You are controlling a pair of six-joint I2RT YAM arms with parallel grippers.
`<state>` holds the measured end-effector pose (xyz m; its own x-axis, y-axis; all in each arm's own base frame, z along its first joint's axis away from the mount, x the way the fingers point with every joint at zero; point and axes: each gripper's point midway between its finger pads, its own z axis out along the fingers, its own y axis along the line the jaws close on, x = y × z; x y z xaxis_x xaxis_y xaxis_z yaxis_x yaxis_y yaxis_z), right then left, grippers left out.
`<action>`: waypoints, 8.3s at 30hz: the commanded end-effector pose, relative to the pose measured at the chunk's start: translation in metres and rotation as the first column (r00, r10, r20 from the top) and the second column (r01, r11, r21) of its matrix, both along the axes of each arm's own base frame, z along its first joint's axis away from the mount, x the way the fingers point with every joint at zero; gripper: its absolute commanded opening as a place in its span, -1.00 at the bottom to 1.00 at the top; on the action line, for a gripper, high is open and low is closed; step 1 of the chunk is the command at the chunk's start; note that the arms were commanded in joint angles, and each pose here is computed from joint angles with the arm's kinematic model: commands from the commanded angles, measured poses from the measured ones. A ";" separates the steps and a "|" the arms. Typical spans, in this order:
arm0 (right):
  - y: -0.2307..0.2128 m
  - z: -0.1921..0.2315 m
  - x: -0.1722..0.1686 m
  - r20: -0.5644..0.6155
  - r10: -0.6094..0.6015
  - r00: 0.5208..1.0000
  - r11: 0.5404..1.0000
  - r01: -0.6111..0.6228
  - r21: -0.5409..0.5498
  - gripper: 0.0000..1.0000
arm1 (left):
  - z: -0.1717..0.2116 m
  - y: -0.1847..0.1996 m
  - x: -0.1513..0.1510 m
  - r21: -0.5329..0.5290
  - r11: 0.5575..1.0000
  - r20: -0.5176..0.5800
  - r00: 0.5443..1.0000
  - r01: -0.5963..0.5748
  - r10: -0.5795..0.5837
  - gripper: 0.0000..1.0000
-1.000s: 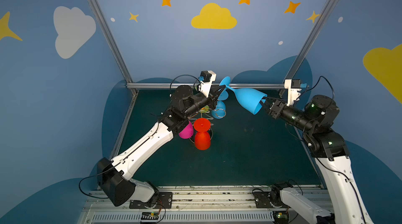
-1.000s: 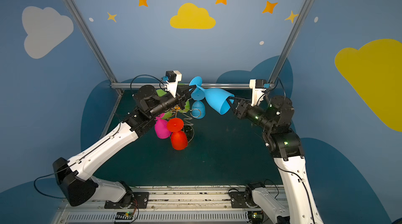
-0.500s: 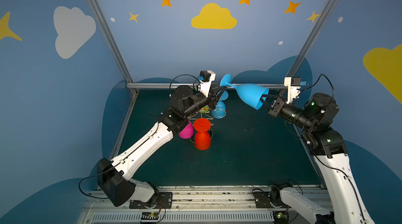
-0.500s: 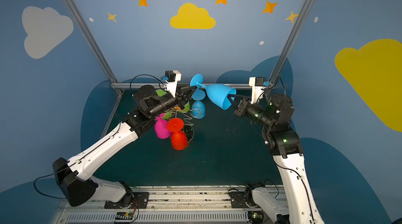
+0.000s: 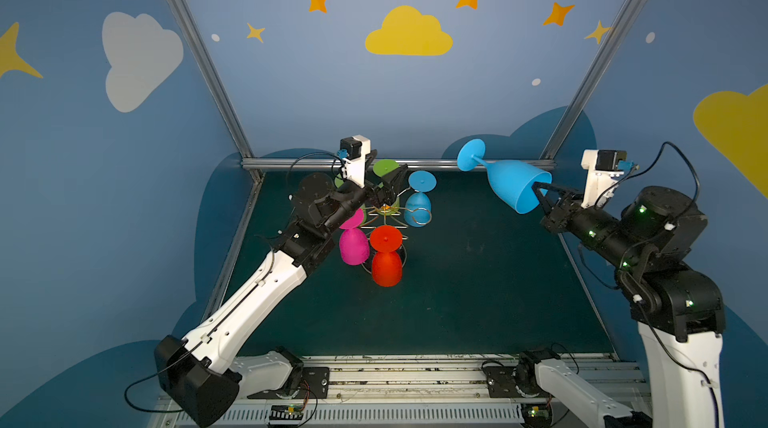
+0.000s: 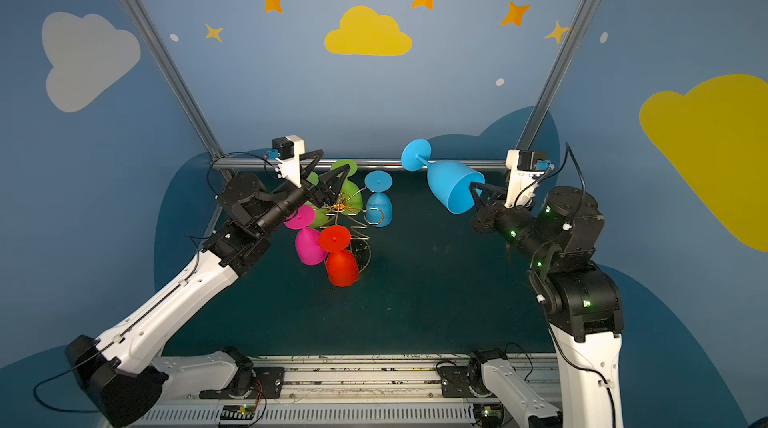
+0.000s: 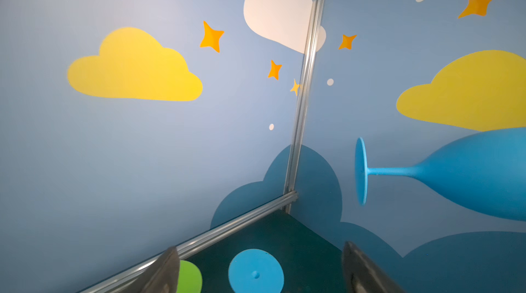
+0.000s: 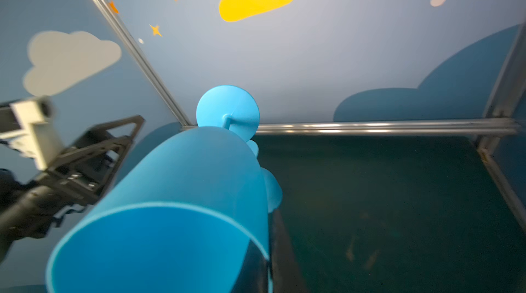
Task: Take the wine glass off the wine glass rack
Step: 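Turn the blue glass foot-down and lower it toward the table with the right gripper, then set the blue glass upright on the table and open the right gripper, then raise the right gripper away from the standing blue glass, then move the right gripper to the foot of the blue glass on the rack, then close the right gripper on the foot of the blue glass on the rack, then pull the blue glass off the rack with the right gripper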
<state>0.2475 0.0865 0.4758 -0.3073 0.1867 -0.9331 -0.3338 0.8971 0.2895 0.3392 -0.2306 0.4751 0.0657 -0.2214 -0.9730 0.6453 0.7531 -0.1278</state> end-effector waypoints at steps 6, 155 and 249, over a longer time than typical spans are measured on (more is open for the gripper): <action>-0.020 -0.092 0.048 -0.310 -0.129 0.942 0.961 0.042 -0.274 -1.00 | 0.016 0.068 -0.021 -0.008 0.982 0.007 0.982 -0.190 0.190 0.97; 0.180 -0.128 0.149 -0.378 0.457 0.805 0.851 -0.273 0.449 0.03 | -0.059 0.188 -0.113 -0.165 0.848 -0.273 0.849 -0.504 0.452 0.99; 0.192 -0.127 0.092 -0.372 0.581 0.724 0.763 -0.325 0.558 -1.00 | -0.033 0.177 -0.115 -0.236 0.869 -0.232 0.894 -0.434 0.383 0.99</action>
